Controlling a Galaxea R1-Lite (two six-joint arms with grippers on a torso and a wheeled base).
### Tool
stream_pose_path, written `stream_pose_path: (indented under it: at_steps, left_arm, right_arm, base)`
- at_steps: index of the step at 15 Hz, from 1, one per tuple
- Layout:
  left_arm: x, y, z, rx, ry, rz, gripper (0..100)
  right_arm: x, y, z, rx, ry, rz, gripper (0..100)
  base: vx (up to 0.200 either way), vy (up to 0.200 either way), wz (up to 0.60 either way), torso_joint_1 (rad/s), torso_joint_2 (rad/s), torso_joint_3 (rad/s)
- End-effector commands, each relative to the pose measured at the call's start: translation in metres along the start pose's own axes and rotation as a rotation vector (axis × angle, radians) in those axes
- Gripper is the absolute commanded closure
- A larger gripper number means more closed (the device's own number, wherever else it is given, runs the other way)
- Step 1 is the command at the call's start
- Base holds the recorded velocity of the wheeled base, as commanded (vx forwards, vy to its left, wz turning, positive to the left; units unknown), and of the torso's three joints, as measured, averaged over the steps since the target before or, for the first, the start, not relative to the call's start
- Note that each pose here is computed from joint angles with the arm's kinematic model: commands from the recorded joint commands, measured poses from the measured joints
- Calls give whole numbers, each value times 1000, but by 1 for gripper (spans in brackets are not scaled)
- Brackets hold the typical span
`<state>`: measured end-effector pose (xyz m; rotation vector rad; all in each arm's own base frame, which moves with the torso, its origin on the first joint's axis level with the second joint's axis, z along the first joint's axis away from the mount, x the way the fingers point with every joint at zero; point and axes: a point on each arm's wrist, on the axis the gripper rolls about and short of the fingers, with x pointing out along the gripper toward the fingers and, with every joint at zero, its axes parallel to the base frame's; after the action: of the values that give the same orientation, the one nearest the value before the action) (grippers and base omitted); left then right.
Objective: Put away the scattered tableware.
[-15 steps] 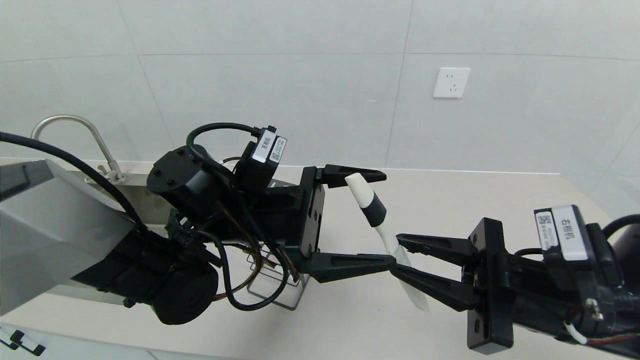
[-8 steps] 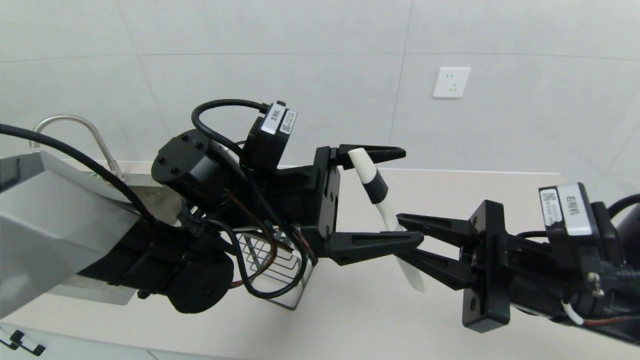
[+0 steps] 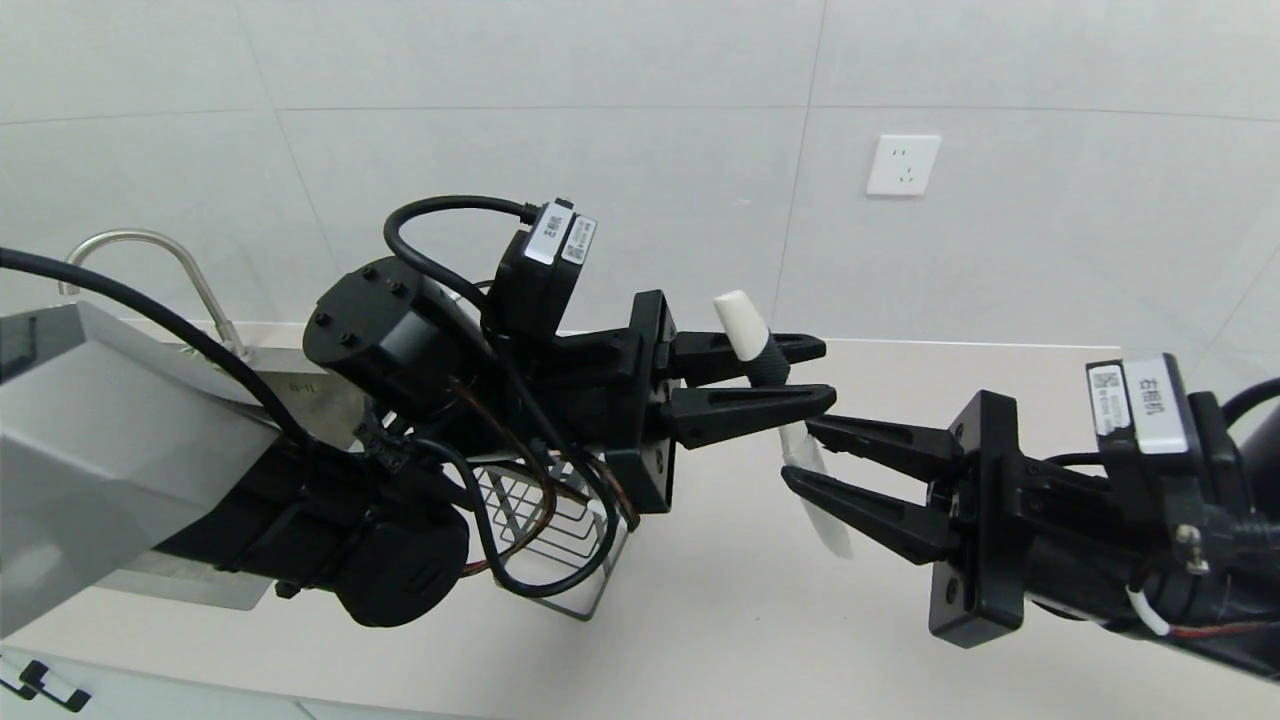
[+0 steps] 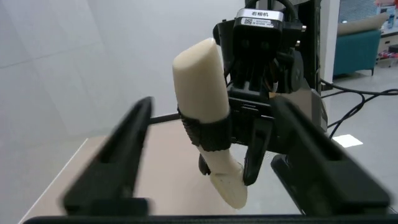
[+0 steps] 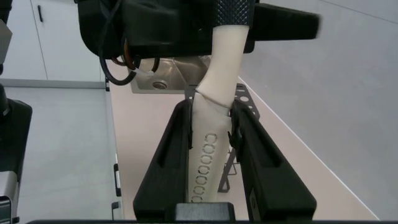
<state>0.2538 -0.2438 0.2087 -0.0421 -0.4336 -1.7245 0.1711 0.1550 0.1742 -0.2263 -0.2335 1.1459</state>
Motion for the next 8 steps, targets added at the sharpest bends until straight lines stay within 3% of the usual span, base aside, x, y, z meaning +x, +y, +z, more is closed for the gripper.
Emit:
stream_pose_path:
  at_steps: [1, 2, 5, 8]
  left_arm:
    - [0, 0, 3, 9, -6, 4, 100]
    - [0, -1, 3, 9, -6, 4, 100]
    - [0, -1, 4, 9, -7, 7, 100]
    - [-5, 2, 4, -12, -28, 165, 100]
  right_arm:
    - [0, 0, 0, 6, 1, 2, 100]
    - [1, -1, 0, 29, -10, 1, 0]
    - [0, 0, -2, 6, -2, 10, 0]
    - [-12, 10, -15, 27, 52, 27, 0]
  base:
    - [0, 0, 0, 0, 0, 0]
    - [0, 0, 0, 0, 0, 0]
    - [0, 0, 0, 0, 0, 0]
    - [0, 0, 0, 0, 0, 0]
